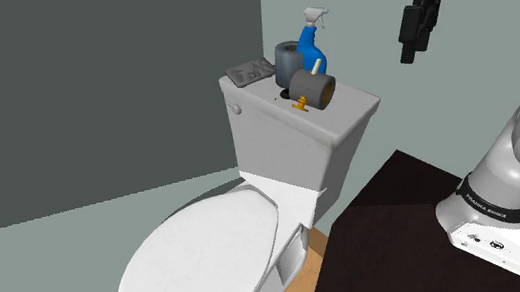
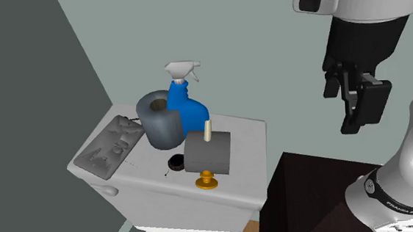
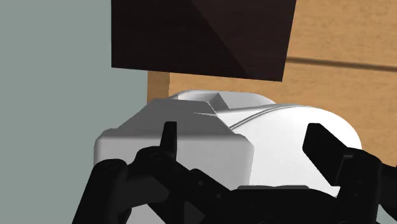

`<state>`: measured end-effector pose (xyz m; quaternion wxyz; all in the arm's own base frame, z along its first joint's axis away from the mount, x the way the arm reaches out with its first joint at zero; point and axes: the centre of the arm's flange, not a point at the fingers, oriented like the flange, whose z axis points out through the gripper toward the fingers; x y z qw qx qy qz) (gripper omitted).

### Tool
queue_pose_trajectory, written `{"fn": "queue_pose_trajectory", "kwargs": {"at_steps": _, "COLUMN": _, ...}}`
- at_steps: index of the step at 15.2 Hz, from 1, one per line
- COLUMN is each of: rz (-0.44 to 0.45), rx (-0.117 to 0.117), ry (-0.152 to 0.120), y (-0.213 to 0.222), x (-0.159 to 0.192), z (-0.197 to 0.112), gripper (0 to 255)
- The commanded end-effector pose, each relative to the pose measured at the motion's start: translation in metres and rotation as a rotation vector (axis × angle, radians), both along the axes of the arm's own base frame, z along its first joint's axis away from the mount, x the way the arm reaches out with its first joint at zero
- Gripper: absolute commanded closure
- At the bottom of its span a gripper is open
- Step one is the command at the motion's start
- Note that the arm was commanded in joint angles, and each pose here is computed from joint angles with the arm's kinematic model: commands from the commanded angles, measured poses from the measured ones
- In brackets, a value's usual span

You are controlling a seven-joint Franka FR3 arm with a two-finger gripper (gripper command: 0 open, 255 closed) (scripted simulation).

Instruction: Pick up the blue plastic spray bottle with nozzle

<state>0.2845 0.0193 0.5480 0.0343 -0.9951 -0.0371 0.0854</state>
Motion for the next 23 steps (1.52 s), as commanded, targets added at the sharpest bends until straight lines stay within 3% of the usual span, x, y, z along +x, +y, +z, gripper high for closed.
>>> {"fn": "queue_pose_trajectory", "kwargs": {"at_steps": 1, "rz": 0.000, "rx": 0.000, "ry": 0.000, "y": 0.000, "x": 0.000, "z": 0.000, "gripper": 0}}
{"fn": "queue_pose_trajectory", "kwargs": {"at_steps": 12, "rz": 0.047, "rx": -0.010, "ry": -0.286, "y": -0.031, "x": 0.087, "z": -0.051, "gripper": 0}}
{"fn": "queue_pose_trajectory", "kwargs": {"at_steps": 23, "rz": 0.095, "rx": -0.019, "ry": -0.570, "y": -0.058, "x": 0.186, "z": -0.074, "gripper": 0}}
